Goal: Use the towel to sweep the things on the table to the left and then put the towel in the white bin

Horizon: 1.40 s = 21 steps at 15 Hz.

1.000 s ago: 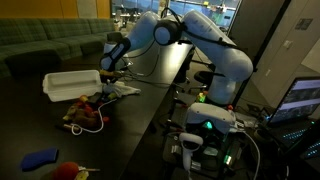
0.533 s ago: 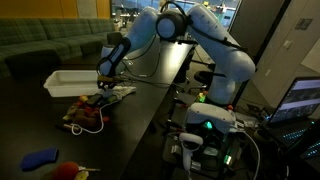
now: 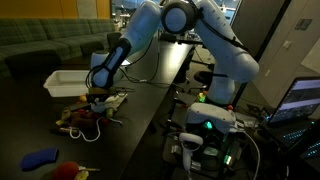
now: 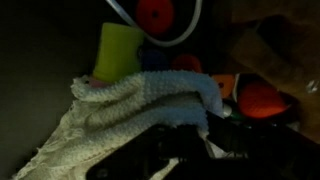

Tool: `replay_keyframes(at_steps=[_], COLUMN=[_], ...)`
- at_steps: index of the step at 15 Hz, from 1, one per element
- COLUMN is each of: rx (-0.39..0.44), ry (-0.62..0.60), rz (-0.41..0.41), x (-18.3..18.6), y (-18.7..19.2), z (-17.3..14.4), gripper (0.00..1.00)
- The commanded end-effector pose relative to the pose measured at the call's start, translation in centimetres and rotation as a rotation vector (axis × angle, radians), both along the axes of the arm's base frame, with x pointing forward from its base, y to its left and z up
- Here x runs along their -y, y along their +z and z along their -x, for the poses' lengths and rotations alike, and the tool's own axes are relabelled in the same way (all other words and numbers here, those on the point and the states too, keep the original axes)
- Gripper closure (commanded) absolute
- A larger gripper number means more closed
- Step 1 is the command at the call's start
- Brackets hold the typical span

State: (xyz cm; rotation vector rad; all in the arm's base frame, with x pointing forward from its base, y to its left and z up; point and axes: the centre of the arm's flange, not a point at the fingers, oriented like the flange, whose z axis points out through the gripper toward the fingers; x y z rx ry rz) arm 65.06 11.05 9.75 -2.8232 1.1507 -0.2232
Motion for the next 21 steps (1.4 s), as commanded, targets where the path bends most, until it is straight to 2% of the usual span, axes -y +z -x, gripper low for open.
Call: replay_keyframes(at_steps=[1, 13, 18, 21], rx=[0.007, 0.009, 0.02, 0.042], ry=[0.076, 0.345, 0.453, 0.498], rz=[-0.03, -0.146, -0.18, -0.205], x=[-5.3, -21.9, -26.7, -27.7], y=[1.6, 4.6, 6.0, 8.4], z=[1.7, 7.0, 8.8, 9.3], gripper=[0.9, 0.9, 0.9, 0.9])
